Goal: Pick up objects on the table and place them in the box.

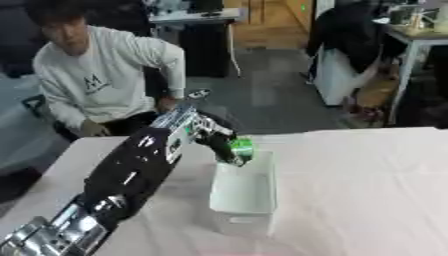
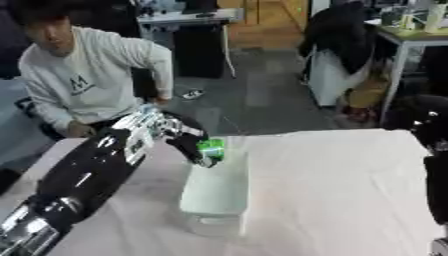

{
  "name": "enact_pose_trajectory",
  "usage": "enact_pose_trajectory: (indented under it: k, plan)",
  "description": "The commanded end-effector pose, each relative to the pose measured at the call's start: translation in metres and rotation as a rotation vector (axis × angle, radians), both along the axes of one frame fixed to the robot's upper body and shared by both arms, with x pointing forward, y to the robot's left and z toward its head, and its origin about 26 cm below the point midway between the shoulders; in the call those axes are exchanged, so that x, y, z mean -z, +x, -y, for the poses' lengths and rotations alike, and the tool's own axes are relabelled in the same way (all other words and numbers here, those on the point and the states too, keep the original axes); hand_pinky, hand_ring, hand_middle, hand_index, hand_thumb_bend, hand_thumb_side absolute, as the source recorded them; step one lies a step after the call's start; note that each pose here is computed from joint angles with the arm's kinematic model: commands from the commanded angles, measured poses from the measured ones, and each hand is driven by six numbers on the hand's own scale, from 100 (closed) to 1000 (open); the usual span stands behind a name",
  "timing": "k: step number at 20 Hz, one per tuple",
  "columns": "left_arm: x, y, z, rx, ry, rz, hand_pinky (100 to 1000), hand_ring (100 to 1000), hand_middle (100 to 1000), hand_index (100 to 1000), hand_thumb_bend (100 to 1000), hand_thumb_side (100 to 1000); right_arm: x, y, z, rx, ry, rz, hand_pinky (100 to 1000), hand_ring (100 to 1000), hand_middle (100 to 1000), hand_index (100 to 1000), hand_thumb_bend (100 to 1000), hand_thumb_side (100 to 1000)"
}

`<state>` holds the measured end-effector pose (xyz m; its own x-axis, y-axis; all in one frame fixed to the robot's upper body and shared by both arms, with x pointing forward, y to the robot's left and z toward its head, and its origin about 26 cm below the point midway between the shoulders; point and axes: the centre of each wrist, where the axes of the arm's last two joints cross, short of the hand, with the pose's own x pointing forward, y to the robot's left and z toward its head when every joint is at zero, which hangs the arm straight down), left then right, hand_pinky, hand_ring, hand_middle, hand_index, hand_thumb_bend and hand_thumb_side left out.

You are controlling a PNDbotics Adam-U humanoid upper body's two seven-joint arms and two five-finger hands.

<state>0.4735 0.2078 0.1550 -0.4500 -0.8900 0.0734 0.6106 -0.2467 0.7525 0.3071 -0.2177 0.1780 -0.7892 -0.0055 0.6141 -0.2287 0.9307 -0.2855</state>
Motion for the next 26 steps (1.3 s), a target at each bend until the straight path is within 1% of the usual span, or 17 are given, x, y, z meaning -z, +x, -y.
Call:
enact_pose_trajectory:
  k: [1,4,5,6,7,8,9,10,11,12,13,14,15,16,18,22,26]
  plan:
    - [-0.016,0.003,0.008,0.04,0.018,0.044,100,100,130,352,100,765,-0.01,0.0,-0.001,-0.01,-0.005,0.032,621,655,672,754,100,979]
    - [-0.013,0.004,0.009,0.048,0.035,0.054,100,100,165,378,100,783,-0.01,0.0,-0.002,-0.012,-0.003,0.032,621,655,672,755,100,979]
    - [-0.012,0.005,0.008,0.049,0.036,0.057,100,100,194,398,100,788,-0.01,0.0,-0.002,-0.013,-0.002,0.032,621,655,672,755,100,979]
    - [-0.01,0.005,0.008,0.047,0.034,0.059,100,135,270,459,100,765,-0.01,0.0,-0.002,-0.013,-0.001,0.032,621,655,672,755,100,979]
    - [-0.009,0.006,0.007,0.045,0.033,0.06,100,163,299,498,100,764,-0.01,0.0,-0.002,-0.014,-0.001,0.032,621,655,672,755,100,979]
    - [-0.007,0.006,0.005,0.034,0.044,0.055,100,270,399,597,100,820,-0.01,0.0,-0.002,-0.015,0.0,0.032,621,655,672,755,100,979]
    - [-0.005,0.007,0.004,0.023,0.061,0.043,278,451,549,741,100,945,-0.01,0.0,-0.003,-0.016,0.001,0.033,621,655,672,755,100,978]
    - [0.0,0.008,0.002,0.004,0.093,0.011,544,678,745,874,100,1000,-0.01,0.0,-0.003,-0.017,0.001,0.033,621,655,672,755,100,978]
    - [0.001,0.009,0.002,-0.007,0.111,-0.009,438,584,667,827,100,1000,-0.011,0.0,-0.003,-0.017,0.002,0.033,621,655,672,755,100,978]
    - [0.005,0.009,0.001,-0.019,0.135,-0.028,858,925,926,997,324,1000,-0.011,0.0,-0.003,-0.018,0.002,0.033,621,655,672,755,100,978]
    - [0.009,0.009,-0.001,-0.024,0.155,-0.04,945,996,980,1000,421,1000,-0.011,0.0,-0.003,-0.018,0.003,0.033,621,655,672,755,100,978]
    - [0.011,0.01,-0.002,-0.027,0.173,-0.048,1000,1000,1000,1000,512,1000,-0.011,0.0,-0.003,-0.018,0.003,0.033,621,655,672,755,100,978]
    - [0.013,0.01,-0.003,-0.028,0.184,-0.052,1000,1000,1000,1000,545,1000,-0.011,0.0,-0.003,-0.018,0.002,0.033,621,655,672,755,100,978]
    - [0.015,0.011,-0.004,-0.029,0.197,-0.056,1000,1000,1000,1000,760,1000,-0.011,0.0,-0.003,-0.018,0.002,0.033,621,655,672,755,100,978]
    - [0.018,0.011,-0.007,-0.029,0.218,-0.062,1000,1000,1000,1000,1000,1000,-0.011,0.0,-0.003,-0.018,0.003,0.033,621,655,672,755,100,978]
    - [0.025,0.012,-0.013,-0.029,0.222,-0.085,1000,1000,1000,1000,1000,1000,-0.01,0.0,-0.003,-0.017,0.003,0.032,621,655,672,755,100,978]
    - [0.024,0.013,-0.016,-0.036,0.218,-0.086,1000,1000,1000,1000,1000,1000,-0.01,0.0,-0.003,-0.017,0.003,0.032,620,655,672,755,100,978]
